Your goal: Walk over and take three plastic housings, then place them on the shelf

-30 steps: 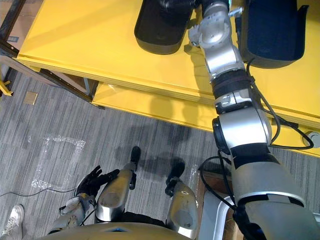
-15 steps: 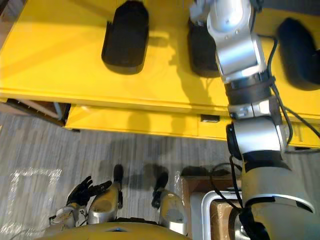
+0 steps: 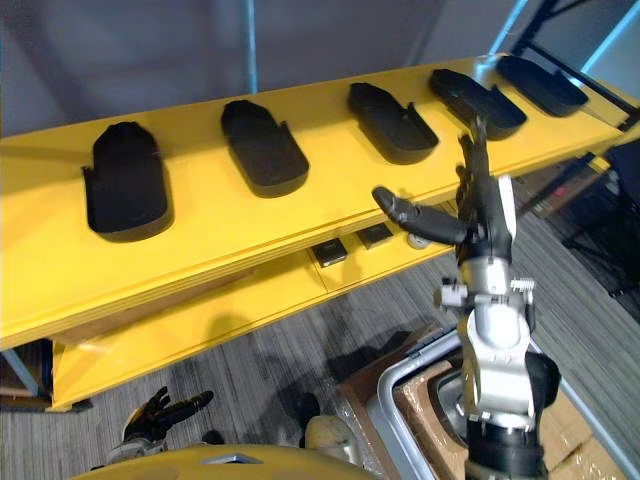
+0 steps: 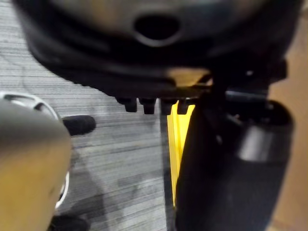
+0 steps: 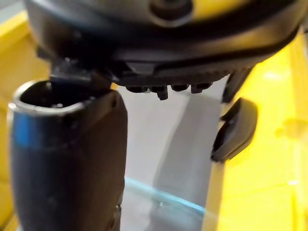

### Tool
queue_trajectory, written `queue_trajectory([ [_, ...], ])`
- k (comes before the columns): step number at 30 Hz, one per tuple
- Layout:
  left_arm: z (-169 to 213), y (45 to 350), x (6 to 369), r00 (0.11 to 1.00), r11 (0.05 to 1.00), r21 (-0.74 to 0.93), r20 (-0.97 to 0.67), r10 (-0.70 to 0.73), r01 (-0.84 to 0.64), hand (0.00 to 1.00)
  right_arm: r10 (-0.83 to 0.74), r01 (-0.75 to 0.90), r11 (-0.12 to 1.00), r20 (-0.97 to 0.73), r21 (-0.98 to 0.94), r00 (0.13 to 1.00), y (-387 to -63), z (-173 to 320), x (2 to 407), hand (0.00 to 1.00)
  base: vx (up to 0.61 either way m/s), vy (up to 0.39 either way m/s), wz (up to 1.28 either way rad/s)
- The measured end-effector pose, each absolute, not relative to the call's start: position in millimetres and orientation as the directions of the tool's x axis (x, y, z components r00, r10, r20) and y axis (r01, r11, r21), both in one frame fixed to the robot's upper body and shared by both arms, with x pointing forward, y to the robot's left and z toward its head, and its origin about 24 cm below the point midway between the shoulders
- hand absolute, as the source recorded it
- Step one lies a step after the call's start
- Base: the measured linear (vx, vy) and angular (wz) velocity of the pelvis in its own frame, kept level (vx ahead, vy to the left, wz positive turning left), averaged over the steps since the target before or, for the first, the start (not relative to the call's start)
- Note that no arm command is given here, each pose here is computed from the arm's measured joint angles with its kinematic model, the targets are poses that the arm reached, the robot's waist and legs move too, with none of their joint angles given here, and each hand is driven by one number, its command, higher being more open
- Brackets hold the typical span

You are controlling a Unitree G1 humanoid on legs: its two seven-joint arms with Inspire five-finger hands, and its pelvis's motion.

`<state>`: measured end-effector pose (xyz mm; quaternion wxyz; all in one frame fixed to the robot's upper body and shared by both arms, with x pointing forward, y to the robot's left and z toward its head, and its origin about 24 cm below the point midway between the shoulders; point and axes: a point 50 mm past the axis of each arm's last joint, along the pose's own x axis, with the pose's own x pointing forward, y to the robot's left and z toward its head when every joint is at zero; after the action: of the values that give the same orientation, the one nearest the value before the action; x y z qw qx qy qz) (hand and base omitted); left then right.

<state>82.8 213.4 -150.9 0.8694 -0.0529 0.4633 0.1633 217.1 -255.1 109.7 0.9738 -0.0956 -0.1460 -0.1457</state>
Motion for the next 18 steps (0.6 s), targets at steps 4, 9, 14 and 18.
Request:
queue_trajectory([
  [4, -153, 210, 82, 0.511, 0.955, 0.082, -0.830, 0.223, -0.285, 1.00, -0.459, 0.480, 0.877, 0.236, -0.038, 0.857, -255, 82, 195, 1.00, -0.01, 0.009, -0.56],
  [9, -156, 211, 73, 0.485, 0.961, 0.093, -0.848, 0.214, -0.262, 1.00, -0.636, 0.638, 0.769, 0.105, 0.016, 0.764, -254, 48, 156, 1.00, -0.02, 0.001, -0.80],
  [14, -159, 193, 71, 0.472, 0.964, 0.040, -0.866, 0.165, -0.264, 1.00, -0.768, 0.770, 0.638, -0.054, 0.011, 0.638, -268, 21, 97, 1.00, -0.02, -0.007, -0.50],
  [18, -159, 181, 77, 0.495, 0.973, -0.005, -0.861, 0.114, -0.233, 1.00, -0.811, 0.821, 0.567, -0.131, 0.057, 0.570, -266, 7, 77, 1.00, -0.02, -0.034, -0.09],
])
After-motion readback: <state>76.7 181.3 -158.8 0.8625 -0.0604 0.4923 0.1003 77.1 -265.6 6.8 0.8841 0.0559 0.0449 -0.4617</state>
